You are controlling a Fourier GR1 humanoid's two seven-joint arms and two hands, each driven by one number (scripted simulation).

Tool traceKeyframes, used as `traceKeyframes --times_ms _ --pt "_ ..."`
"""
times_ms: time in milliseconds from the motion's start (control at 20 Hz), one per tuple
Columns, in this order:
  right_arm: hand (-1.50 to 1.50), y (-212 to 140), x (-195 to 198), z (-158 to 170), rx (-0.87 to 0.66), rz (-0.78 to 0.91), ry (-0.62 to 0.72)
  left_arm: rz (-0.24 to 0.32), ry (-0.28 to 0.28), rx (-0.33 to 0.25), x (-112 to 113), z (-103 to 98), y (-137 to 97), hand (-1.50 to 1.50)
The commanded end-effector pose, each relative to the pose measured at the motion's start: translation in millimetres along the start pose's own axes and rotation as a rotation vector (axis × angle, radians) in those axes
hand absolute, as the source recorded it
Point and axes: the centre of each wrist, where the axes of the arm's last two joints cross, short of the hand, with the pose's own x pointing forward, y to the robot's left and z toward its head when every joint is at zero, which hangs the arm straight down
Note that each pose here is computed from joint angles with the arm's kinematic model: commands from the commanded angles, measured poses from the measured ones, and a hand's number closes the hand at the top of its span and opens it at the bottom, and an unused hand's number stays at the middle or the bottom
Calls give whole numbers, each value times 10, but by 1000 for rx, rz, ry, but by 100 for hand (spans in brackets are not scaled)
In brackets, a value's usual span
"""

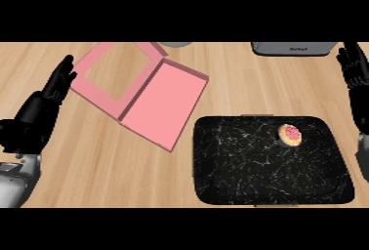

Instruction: Pick the cupcake from the tray and place it in the cardboard box

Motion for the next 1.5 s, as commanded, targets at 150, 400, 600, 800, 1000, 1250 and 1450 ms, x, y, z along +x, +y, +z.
traceKeyframes --times_ms 150,400,600,800,1000,1250,1450 --pt "-150 -114 -182 231 106 -257 176 -132 221 158 -575 249 394 0" --pt "-150 -387 -180 454 461 460 127 -169 357 218 -865 414 474 0" --pt "-150 -303 -801 1082 209 -121 168 -158 374 232 -1074 568 545 0" --pt "-150 -598 -1059 1251 260 -194 54 -156 378 229 -1008 482 469 0" --pt "-150 -907 -810 794 376 90 12 -166 362 224 -1276 508 463 0" --pt "-150 -1103 -421 407 580 377 94 -155 368 219 -1087 357 331 0" --pt "-150 -900 -231 216 739 460 137 -160 368 209 -1269 497 157 0"
